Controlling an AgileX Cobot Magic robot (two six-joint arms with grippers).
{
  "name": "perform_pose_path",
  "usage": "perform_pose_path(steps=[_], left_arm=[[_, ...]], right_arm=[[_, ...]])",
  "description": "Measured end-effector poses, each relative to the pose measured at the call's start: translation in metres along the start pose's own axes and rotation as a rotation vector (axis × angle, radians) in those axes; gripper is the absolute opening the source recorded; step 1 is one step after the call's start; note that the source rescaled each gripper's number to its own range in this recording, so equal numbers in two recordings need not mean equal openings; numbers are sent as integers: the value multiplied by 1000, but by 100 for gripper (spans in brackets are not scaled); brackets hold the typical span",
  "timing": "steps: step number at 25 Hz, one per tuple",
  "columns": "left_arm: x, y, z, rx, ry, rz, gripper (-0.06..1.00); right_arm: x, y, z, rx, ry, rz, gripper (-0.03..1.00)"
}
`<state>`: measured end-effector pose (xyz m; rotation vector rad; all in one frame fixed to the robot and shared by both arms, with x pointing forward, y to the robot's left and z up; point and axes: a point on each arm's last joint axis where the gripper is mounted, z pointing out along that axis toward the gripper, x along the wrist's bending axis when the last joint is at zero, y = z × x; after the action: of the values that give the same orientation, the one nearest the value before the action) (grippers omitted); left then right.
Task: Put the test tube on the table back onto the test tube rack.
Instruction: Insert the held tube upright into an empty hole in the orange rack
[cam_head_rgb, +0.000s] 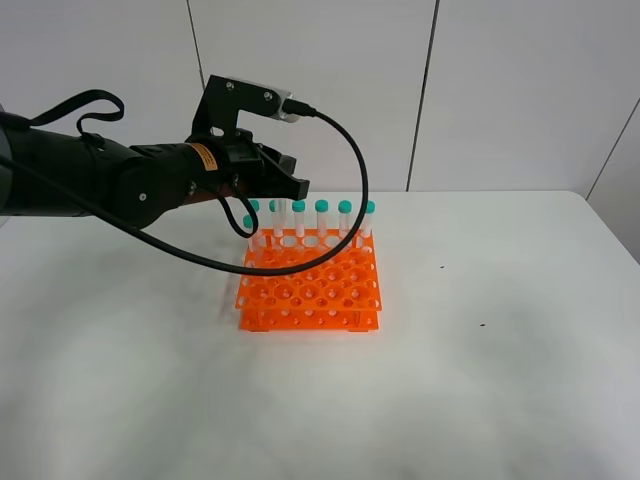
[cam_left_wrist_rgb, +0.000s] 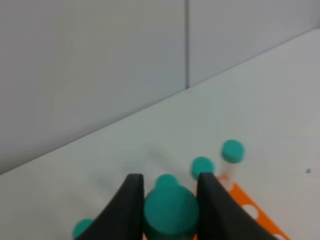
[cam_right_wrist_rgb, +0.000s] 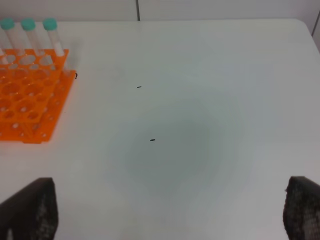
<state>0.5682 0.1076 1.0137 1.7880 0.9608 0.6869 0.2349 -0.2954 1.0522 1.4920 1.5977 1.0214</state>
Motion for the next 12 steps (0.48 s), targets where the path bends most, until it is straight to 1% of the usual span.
perform_pose_path(steps=[3,7,12], left_arm=[[6,-4,3,5,16,-15,0],[6,-10,12,-11,14,-16,0],[8,-21,22,2,15,-19,0]], right_arm=[[0,0,0,0,0,0,100],[0,0,0,0,0,0,100],[0,0,0,0,0,0,100]])
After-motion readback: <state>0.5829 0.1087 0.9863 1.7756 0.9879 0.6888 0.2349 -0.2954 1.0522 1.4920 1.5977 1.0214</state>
